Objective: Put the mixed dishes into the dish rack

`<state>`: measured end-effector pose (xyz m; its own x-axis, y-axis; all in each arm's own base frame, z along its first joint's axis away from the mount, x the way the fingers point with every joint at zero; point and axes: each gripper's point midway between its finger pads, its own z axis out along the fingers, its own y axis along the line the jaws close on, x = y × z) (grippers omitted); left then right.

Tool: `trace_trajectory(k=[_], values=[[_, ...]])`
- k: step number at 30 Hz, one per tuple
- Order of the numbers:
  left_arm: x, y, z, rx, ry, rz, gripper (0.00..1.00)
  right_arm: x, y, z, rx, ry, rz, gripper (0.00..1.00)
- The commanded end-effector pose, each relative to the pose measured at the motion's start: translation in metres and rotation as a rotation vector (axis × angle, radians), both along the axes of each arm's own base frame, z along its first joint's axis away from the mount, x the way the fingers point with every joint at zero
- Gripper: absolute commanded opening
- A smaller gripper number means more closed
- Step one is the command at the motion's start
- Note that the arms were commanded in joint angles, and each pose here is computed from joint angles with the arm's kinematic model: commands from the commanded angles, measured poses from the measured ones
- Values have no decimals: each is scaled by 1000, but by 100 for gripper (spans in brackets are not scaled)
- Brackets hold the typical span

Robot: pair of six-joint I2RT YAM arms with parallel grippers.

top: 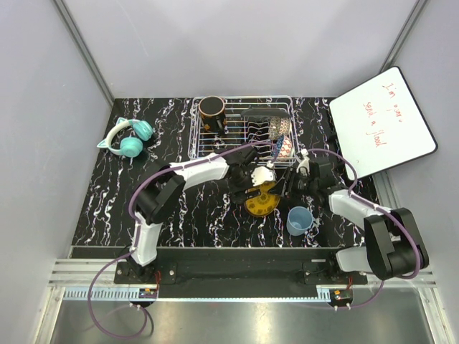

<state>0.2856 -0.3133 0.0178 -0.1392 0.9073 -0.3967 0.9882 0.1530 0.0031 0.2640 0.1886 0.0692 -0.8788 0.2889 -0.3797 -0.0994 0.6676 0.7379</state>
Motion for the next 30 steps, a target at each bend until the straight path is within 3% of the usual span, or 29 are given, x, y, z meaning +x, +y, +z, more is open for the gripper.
trace_trajectory(k=[1, 5, 8, 12, 13, 16, 23, 30], values=[[2, -28, -4, -78, -20, -16, 77, -2, 17, 26, 55, -34, 102, 47], [2, -27, -3, -78, -21, -6, 77, 2, 21, 25, 58, -23, 114, 42], [0, -27, -3, -83, -14, -3, 77, 3, 24, 19, 47, -3, 128, 33], [2, -27, -1, -88, -15, 10, 77, 3, 24, 16, 26, 9, 127, 13], [3, -26, 0, -92, -11, 17, 77, 4, 23, 16, 13, -1, 122, 1], [13, -22, 16, -122, -8, 46, 77, 2, 15, 15, -28, 9, 97, 0], [34, 9, 75, -248, 43, 128, 77, 12, 6, 65, -63, -154, 53, 0], [20, 53, 162, -351, 77, 204, 77, 5, 3, 112, -92, -262, 104, 0]])
